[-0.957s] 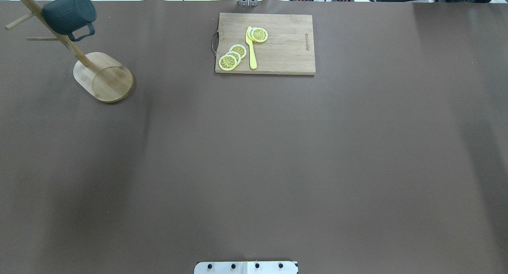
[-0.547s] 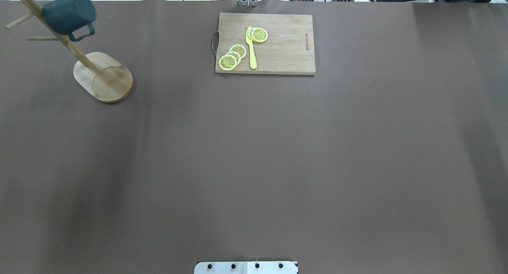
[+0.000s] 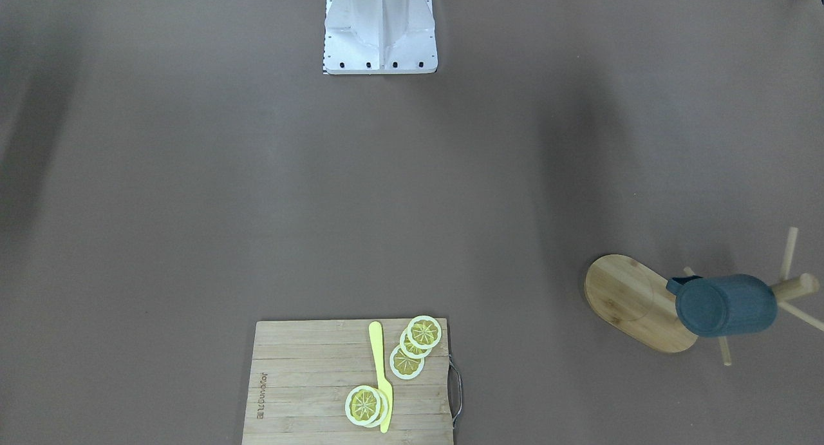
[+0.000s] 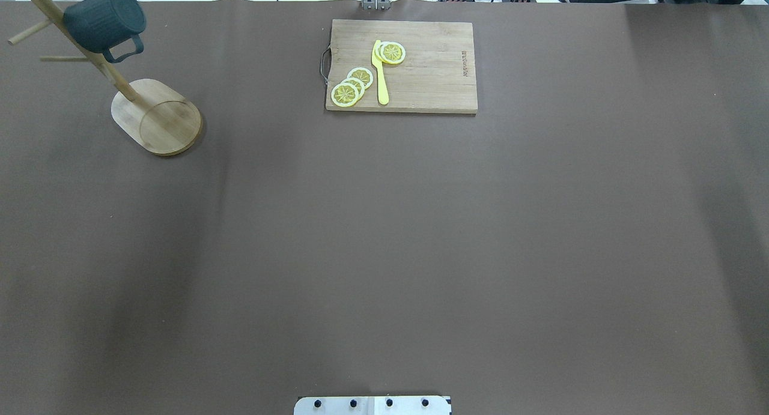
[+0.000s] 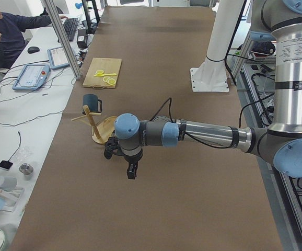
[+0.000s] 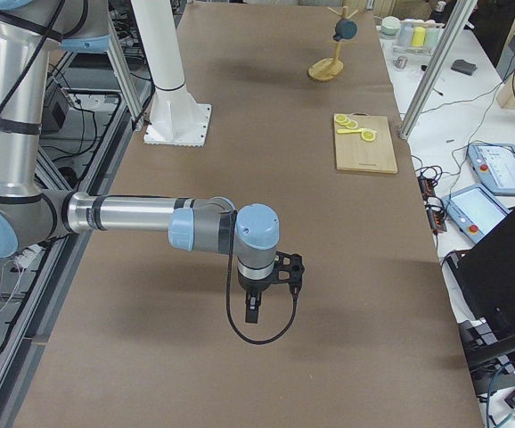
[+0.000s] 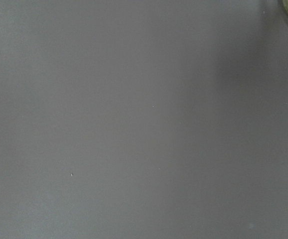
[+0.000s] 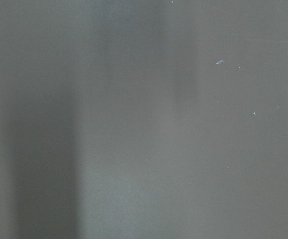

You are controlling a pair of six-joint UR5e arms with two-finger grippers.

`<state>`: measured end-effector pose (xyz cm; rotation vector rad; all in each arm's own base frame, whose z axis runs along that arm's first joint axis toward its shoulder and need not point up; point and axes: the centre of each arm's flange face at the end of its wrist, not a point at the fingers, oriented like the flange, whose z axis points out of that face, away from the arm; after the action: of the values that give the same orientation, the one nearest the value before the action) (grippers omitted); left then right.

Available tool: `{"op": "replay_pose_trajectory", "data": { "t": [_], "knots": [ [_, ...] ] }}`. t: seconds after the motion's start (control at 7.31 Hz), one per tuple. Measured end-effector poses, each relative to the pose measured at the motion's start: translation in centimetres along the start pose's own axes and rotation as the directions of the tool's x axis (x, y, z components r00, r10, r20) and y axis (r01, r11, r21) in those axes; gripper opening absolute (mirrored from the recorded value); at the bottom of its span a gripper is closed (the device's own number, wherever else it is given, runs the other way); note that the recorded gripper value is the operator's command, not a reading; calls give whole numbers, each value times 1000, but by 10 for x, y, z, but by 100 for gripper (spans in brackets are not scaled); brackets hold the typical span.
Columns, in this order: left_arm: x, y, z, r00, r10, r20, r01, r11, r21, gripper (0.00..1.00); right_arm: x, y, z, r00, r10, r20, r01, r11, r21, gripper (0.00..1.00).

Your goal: Hang cup on storage rack

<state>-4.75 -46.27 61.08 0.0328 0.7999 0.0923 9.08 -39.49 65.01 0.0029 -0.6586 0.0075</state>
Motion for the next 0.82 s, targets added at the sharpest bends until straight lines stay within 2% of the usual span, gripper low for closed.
{"op": "replay_pose_trajectory", "data": {
  "t": [0.14, 0.55, 0.82],
  "knots": [
    [0, 0, 1, 1000, -2, 0, 2, 1000, -2, 98, 4, -1, 2, 1000, -20, -21, 20, 1000, 24, 100],
    [-4, 3, 4, 1000, -11, -2, 11, 1000, -10, 98, 17, -4, 18, 997, -67, -29, 69, 994, 79, 100],
    [-5, 5, 5, 1000, -13, -2, 13, 1000, -13, 98, 21, -1, 22, 996, -78, -50, 83, 992, 92, 100]
  ]
}}
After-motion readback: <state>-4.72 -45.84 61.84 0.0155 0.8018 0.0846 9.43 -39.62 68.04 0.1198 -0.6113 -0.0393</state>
